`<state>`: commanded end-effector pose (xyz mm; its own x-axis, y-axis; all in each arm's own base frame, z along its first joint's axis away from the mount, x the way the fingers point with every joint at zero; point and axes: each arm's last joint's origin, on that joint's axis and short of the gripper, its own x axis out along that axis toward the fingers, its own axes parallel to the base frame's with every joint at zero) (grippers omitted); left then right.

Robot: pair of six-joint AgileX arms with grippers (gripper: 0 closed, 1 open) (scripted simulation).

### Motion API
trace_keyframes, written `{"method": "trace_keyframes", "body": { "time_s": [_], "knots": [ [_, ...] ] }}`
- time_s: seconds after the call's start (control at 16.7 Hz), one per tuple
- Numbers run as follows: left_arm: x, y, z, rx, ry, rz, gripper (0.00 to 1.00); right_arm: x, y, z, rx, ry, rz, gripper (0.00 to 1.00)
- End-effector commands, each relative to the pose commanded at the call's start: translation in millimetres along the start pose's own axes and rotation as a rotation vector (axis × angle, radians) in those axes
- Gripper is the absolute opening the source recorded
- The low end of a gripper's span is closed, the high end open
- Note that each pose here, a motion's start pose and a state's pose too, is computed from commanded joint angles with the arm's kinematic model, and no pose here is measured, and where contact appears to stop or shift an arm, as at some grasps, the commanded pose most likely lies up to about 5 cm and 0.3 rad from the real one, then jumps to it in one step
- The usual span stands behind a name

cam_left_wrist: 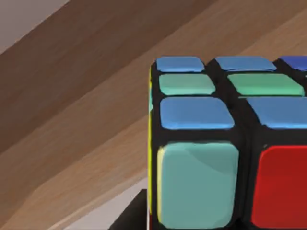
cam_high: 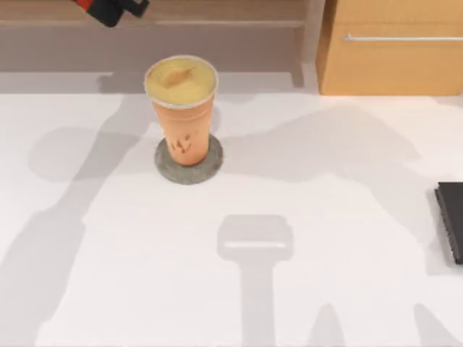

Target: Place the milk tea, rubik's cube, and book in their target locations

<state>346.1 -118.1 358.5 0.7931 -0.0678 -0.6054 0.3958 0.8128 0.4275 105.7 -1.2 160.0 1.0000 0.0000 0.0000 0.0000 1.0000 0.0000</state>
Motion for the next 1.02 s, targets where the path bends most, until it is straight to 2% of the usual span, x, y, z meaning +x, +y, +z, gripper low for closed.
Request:
{"method": "trace_keyframes", "body": {
  "time_s": [0.12,0.24,0.42,0.66,1.02],
  "knots": [
    [-26.2,-9.8,40.2,-0.059,-0.211,0.104,0.00,0.0,0.0,0.0,0.000,0.000,0.000,1.00],
    [-42.6,-25.6,72.5,-0.168,-0.391,0.178,0.00,0.0,0.0,0.0,0.000,0.000,0.000,1.00],
    [-42.1,-60.5,103.2,-0.367,-0.558,0.227,0.00,0.0,0.0,0.0,0.000,0.000,0.000,1.00],
    [-18.2,-105.5,115.0,-0.544,-0.615,0.238,0.00,0.0,0.0,0.0,0.000,0.000,0.000,1.00],
    [-13.3,-110.1,114.5,-0.561,-0.614,0.242,0.00,0.0,0.0,0.0,0.000,0.000,0.000,1.00]
  ]
}}
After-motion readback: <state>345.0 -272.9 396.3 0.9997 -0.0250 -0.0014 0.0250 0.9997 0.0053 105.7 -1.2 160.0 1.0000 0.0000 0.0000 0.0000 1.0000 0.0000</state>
